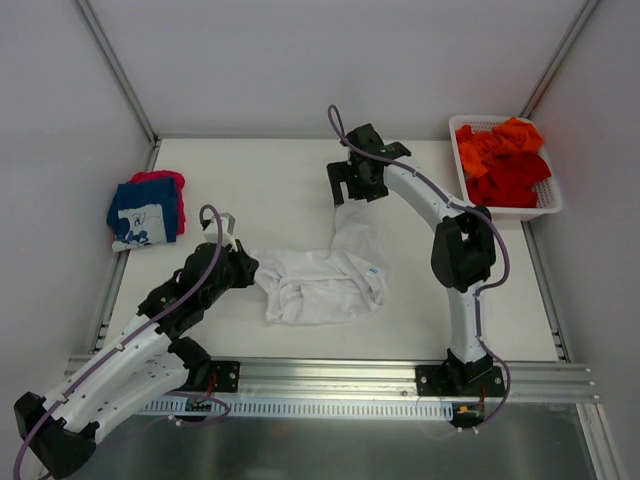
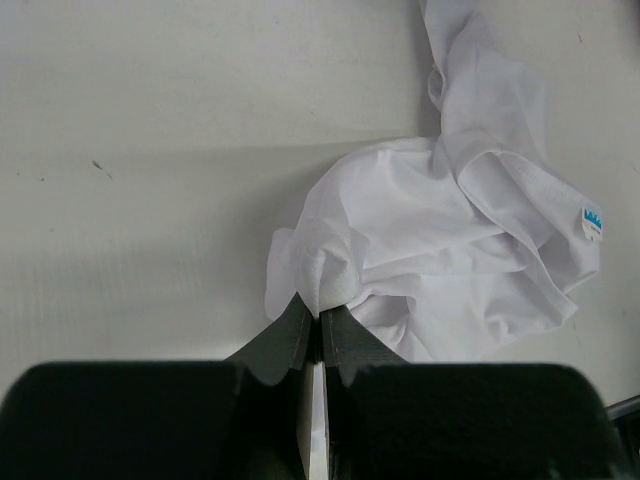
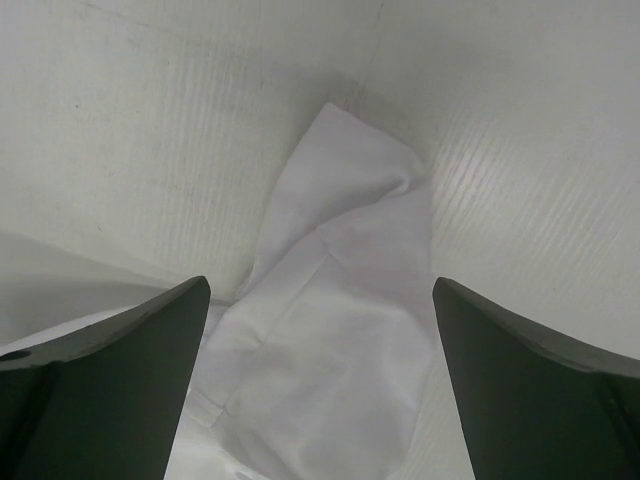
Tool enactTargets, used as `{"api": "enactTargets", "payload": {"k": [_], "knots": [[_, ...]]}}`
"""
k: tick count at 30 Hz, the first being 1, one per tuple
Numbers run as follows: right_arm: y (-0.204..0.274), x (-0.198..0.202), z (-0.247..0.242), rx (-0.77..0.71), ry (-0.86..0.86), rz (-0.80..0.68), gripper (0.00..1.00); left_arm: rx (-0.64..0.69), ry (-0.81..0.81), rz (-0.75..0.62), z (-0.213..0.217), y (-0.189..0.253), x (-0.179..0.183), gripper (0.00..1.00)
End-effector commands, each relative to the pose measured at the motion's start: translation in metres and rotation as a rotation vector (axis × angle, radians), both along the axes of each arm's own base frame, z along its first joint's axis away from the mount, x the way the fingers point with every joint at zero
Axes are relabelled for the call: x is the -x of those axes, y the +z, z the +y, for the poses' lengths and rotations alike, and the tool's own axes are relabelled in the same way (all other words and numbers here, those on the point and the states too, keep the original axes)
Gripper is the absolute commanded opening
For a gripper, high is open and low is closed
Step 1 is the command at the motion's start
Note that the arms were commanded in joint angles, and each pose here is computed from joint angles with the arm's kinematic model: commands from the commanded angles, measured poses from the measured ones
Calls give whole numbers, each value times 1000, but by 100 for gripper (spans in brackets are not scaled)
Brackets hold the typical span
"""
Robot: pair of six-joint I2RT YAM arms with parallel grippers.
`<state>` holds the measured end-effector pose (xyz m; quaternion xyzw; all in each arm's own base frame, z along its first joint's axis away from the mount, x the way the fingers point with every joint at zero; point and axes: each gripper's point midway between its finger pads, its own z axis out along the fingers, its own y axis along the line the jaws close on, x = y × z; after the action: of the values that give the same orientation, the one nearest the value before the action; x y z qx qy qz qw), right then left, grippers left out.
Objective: Fold and stack the t-shirts
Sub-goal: Flatten the tshirt out
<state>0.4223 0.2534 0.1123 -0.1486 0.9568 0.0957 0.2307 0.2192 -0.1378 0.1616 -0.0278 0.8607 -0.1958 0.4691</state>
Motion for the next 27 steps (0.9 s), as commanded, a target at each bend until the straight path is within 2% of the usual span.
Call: {"api": "enactTargets", "payload": {"k": [1, 6, 25, 27], "knots": [[-16, 2, -9, 43, 16, 71, 99, 34, 5, -42, -1, 22, -4, 0], [-42, 9, -13, 70, 14, 111, 100, 36, 0, -49, -1, 25, -2, 0], [-88, -2, -8, 93, 11, 179, 99, 77, -13, -78, 3, 36, 9, 0], [-94, -2, -6, 87, 13, 189, 83, 74, -14, -79, 4, 37, 9, 0]]}}
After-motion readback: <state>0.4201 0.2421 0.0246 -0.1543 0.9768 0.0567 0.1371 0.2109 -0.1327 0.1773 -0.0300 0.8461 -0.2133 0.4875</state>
